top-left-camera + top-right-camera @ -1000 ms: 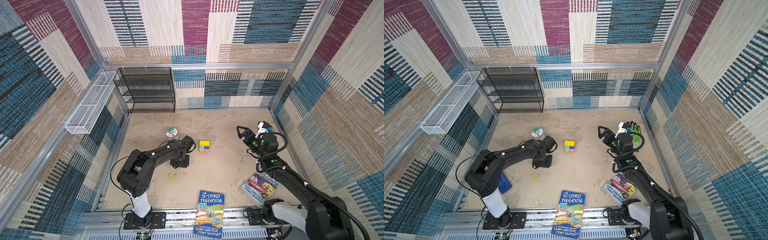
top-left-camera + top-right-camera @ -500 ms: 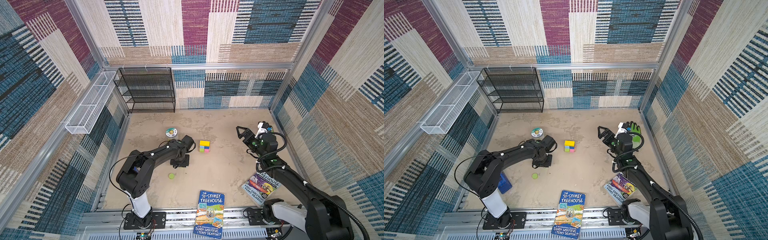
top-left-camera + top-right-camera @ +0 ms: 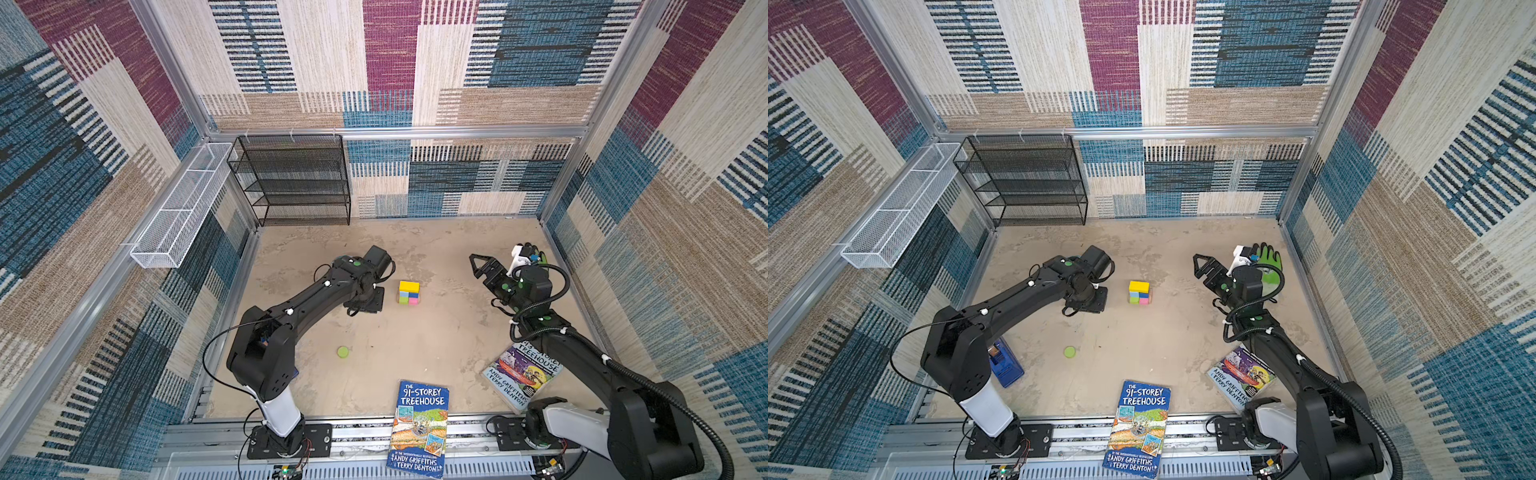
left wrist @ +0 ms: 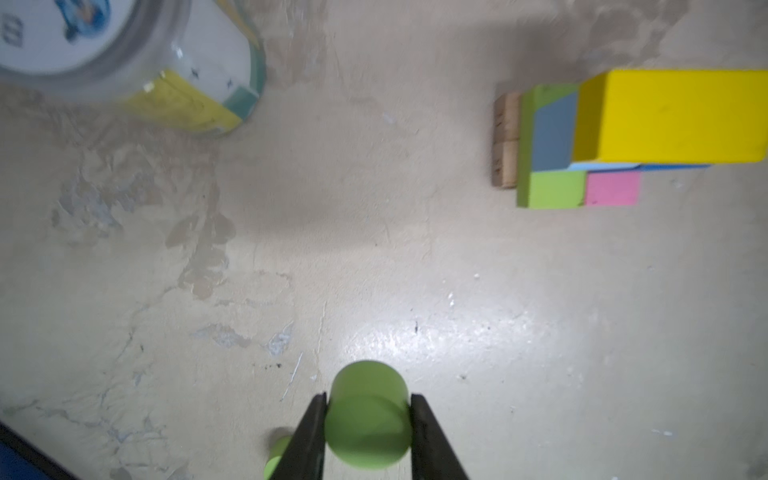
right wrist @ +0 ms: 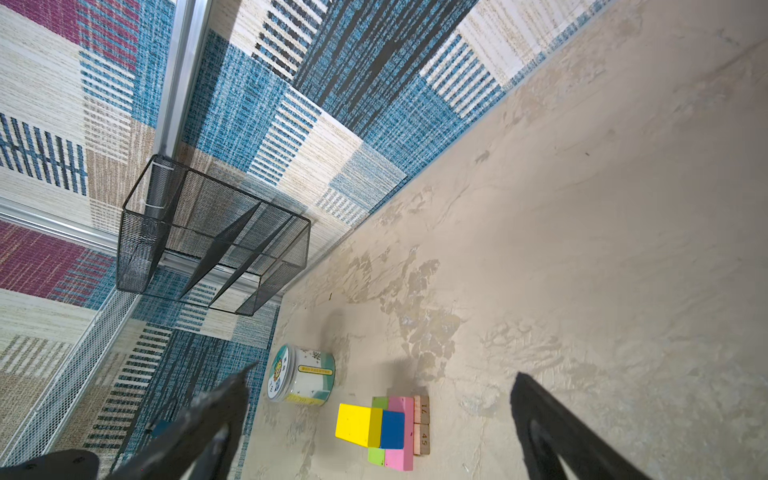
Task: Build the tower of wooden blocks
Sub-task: 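Lift the green cylinder with the left gripper and carry it over the stack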
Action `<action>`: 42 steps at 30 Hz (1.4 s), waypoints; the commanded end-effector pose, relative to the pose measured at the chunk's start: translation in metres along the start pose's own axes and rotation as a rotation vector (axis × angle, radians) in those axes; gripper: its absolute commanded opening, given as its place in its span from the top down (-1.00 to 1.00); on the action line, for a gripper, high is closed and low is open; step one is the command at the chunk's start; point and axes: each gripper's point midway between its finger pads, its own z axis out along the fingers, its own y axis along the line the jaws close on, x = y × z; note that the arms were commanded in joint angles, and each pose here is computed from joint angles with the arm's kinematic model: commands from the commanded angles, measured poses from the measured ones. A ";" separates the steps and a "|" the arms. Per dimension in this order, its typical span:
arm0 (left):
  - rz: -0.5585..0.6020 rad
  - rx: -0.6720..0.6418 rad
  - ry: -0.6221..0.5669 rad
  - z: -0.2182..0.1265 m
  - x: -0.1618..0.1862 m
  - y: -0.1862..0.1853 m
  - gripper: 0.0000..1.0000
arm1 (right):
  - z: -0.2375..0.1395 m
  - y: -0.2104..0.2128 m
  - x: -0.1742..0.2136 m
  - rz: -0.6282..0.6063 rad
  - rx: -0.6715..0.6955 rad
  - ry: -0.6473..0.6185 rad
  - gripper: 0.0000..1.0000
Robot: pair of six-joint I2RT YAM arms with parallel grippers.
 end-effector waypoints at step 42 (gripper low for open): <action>0.336 -0.018 0.018 0.016 -0.079 -0.112 0.35 | 0.003 -0.004 -0.008 -0.049 -0.019 0.007 -0.99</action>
